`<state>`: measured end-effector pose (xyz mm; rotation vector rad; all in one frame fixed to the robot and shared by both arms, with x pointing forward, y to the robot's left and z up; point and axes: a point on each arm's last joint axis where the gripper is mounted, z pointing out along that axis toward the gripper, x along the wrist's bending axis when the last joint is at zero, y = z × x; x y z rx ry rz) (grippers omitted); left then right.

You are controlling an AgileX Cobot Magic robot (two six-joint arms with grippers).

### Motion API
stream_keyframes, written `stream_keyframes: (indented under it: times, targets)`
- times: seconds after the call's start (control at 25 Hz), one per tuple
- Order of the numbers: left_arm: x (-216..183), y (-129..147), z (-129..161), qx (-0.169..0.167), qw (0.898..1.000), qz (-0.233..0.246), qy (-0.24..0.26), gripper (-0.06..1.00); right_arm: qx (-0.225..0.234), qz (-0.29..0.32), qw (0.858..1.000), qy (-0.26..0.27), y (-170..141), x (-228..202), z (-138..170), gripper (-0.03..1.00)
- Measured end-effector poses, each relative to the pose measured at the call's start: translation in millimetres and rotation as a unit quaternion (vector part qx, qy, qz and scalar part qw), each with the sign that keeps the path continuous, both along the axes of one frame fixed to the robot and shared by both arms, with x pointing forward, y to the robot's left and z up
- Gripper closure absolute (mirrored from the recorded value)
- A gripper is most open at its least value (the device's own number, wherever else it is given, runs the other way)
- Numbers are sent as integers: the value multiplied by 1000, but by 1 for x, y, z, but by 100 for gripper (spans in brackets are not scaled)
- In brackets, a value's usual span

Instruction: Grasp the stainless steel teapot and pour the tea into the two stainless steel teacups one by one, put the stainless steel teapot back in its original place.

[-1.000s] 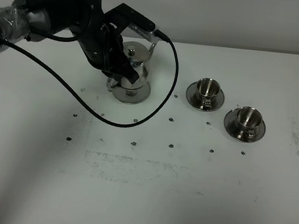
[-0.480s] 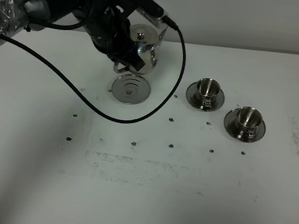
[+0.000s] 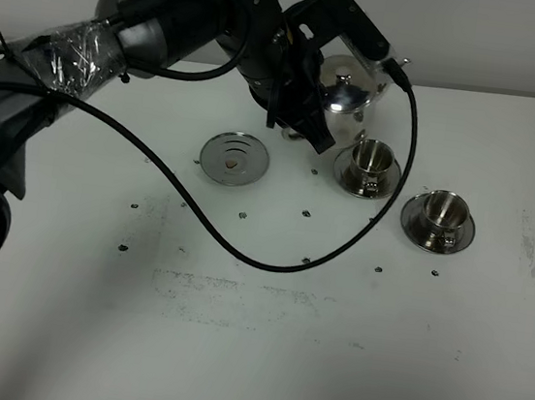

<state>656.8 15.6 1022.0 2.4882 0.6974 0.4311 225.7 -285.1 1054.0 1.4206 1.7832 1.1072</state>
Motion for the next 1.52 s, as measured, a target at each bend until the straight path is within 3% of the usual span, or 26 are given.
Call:
stream_keyframes:
  times: [0.32,0.68,0.96,1.2,1.52]
  targets:
    - [-25,-34,0,42,994,-95,-34,70,0,0,1000,0,0,0,0,58]
    - [-31,-39,-3,85,981,-163,-54,70,0,0,1000,0,0,0,0,58]
    - [-26,-38,-16,136,964,-214,-77,70,0,0,1000,0,0,0,0,58]
    - [-25,-37,-17,170,942,-269,-109,70,0,0,1000,0,0,0,0,58]
    - [-29,-49,-14,185,931,-277,-148,70,0,0,1000,0,0,0,0,58]
